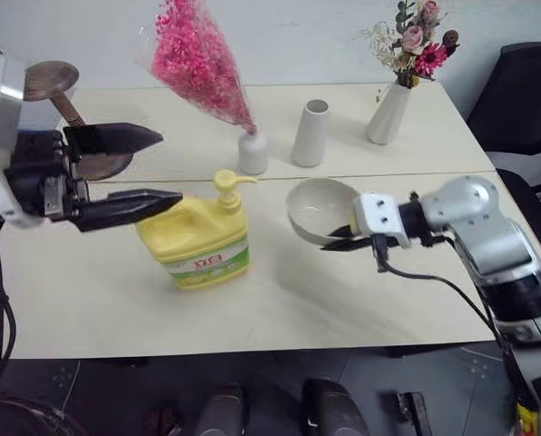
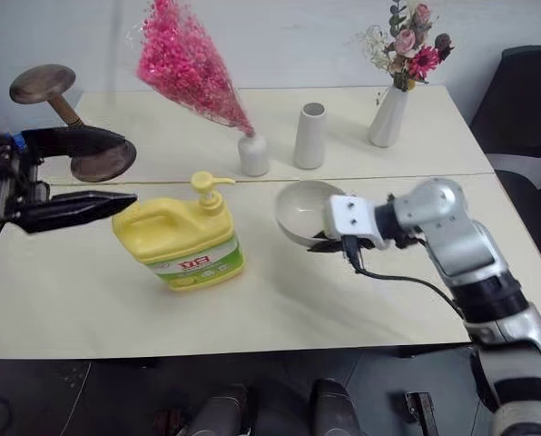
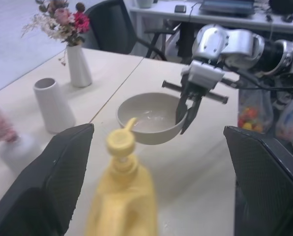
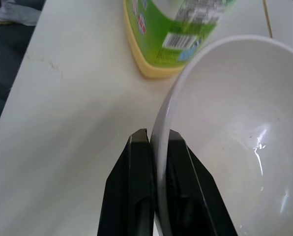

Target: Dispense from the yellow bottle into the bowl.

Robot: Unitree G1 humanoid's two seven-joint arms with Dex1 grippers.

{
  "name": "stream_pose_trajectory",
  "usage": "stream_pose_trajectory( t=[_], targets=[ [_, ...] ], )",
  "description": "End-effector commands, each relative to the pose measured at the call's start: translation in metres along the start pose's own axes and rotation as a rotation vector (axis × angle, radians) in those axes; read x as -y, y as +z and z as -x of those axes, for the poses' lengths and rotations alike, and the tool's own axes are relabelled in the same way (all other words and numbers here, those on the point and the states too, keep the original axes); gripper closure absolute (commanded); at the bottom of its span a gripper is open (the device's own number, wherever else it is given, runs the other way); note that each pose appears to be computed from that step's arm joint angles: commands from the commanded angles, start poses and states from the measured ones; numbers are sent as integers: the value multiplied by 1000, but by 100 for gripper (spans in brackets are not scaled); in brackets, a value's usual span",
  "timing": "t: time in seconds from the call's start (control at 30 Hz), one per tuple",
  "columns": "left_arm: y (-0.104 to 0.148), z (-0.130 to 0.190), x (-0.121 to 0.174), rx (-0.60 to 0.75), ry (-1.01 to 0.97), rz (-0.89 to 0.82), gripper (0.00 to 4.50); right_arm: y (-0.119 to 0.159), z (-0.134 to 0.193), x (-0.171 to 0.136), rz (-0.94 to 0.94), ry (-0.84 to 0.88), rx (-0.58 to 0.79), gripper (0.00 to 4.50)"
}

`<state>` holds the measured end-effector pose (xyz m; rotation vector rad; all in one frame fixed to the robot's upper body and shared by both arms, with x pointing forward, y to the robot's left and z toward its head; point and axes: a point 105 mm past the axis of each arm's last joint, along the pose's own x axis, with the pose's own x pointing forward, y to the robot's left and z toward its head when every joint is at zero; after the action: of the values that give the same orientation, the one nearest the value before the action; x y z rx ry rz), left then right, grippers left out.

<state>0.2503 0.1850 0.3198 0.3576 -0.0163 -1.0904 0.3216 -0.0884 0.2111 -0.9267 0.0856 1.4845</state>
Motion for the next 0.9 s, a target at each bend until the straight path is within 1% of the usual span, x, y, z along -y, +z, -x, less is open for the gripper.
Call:
stream_pose_trajectory(
  t=[0.03,0.13,0.27,0.4,0.43,0.7,0.9],
  targets=[
    [-3,-6,-14,-34,8,-53,91,19,-7,16,65,26,-4,450],
    [-3,-17,-16,-35,-32,-68,191,23,-11,26,95,29,-25,450],
    [-6,-28,-13,-25,-89,-82,315,30,-6,28,90,83,-25,450],
    [-8,-37,-10,-17,-118,-91,440,35,-1,30,118,95,-40,450],
    [-7,-39,-11,-11,-114,-97,447,37,0,31,117,98,-37,450],
    [-3,-51,-17,-6,-110,-137,447,45,4,30,144,142,-37,450],
    [-17,-58,-26,-83,-88,-167,447,50,6,30,162,156,-40,450]
  ],
)
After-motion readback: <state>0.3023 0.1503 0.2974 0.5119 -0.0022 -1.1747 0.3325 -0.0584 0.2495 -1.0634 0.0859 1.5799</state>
